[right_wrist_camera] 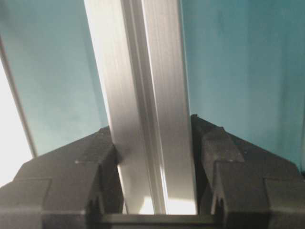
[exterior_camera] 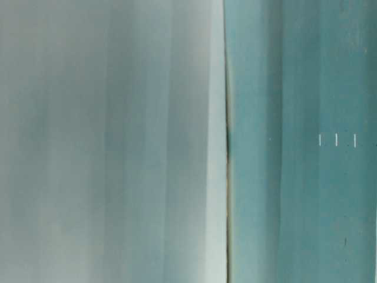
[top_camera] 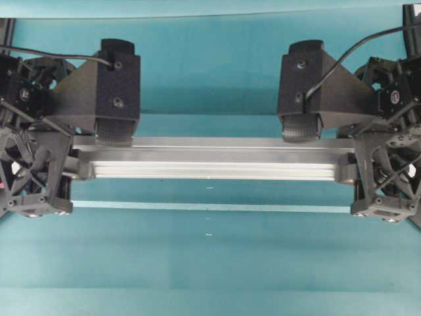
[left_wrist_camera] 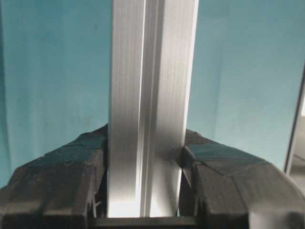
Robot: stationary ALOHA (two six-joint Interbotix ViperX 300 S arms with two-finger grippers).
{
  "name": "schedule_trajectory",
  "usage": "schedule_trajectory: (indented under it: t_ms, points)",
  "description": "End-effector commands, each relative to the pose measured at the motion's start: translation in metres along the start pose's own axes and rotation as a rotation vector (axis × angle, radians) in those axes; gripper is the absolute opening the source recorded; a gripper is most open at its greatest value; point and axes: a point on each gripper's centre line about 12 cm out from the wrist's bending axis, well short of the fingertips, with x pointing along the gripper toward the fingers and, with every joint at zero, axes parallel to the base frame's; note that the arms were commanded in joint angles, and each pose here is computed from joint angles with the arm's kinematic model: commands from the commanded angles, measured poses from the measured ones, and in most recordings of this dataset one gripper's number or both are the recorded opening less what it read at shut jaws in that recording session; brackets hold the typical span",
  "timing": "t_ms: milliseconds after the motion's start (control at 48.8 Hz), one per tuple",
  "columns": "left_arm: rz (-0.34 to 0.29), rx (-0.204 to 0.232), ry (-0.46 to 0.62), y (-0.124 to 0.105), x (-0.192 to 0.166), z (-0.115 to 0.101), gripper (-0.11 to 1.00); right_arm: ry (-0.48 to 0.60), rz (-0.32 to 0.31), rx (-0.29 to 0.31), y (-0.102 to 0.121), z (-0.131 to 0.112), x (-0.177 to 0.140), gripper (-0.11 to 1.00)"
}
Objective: Lift the metal rail with both hands and move it towards you.
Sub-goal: 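Lift the rail with both grippers and bring it toward the front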
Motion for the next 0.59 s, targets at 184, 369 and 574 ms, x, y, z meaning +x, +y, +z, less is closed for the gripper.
schedule_trajectory:
  t_ms: [184, 369, 574]
  points:
    - [0.021, -0.068, -0.033, 0.016, 0.000, 0.006, 0.29, 0.020, -0.016, 0.047, -0.008, 0.001, 0.013, 0.40]
    - [0.039, -0.086, 0.053, 0.020, 0.048, -0.003, 0.29, 0.098, -0.061, 0.044, -0.020, -0.010, 0.057, 0.40]
    - [0.045, -0.094, 0.071, 0.027, 0.107, -0.019, 0.29, 0.089, -0.080, 0.051, -0.032, -0.020, 0.108, 0.40]
